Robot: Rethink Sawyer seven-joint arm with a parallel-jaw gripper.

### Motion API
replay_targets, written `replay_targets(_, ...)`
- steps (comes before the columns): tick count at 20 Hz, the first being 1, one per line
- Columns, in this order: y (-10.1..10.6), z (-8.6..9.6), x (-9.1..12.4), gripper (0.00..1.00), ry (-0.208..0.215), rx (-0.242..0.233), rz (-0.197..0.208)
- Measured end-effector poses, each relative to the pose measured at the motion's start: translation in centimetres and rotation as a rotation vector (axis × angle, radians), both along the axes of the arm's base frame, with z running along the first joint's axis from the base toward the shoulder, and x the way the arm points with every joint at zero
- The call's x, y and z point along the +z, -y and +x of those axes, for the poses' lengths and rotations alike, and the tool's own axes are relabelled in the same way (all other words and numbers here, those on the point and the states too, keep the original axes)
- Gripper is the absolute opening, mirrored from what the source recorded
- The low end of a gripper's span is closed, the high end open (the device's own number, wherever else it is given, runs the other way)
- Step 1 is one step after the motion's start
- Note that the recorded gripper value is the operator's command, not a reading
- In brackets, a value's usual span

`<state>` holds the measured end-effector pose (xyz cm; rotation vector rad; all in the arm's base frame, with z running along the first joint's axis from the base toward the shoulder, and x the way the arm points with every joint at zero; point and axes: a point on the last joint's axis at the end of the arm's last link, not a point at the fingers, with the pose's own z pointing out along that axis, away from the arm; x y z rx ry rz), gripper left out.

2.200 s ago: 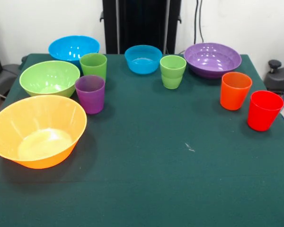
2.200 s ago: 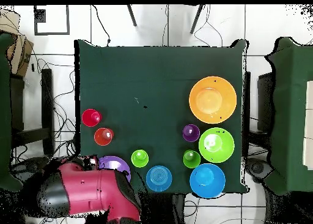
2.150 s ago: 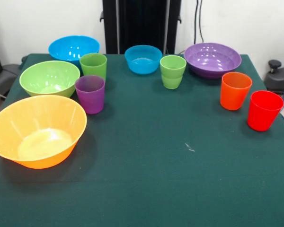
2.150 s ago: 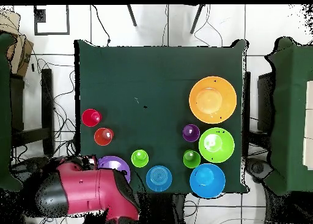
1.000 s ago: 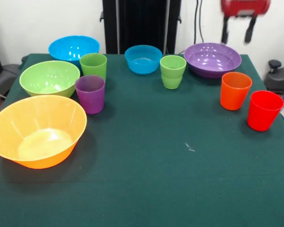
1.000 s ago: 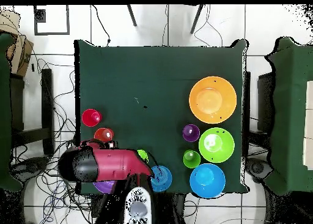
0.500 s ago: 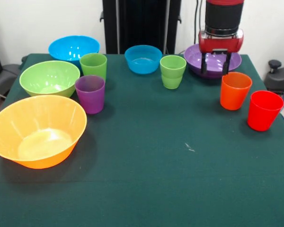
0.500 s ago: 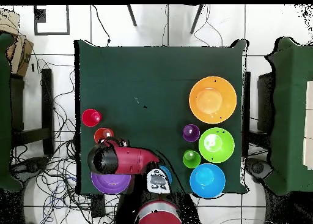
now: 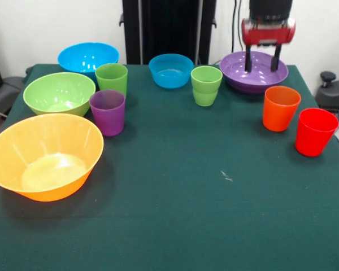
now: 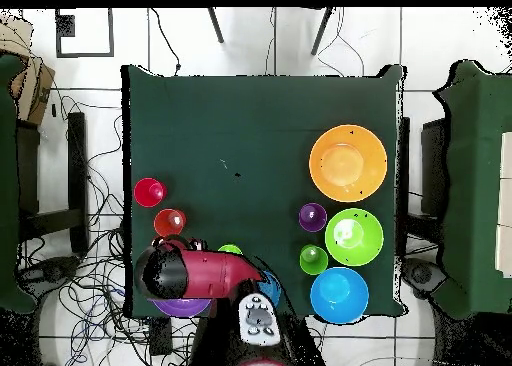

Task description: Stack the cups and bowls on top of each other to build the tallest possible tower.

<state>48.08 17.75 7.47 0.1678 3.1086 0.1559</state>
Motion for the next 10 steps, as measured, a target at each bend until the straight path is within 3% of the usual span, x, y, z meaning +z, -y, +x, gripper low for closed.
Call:
replay_targets(5,0.2,0.5,5.2,1.0,-0.002,0.009,0.013)
replay_targets(10,0.7,1.9,8.5,1.0,0.045,0.006,0.02)
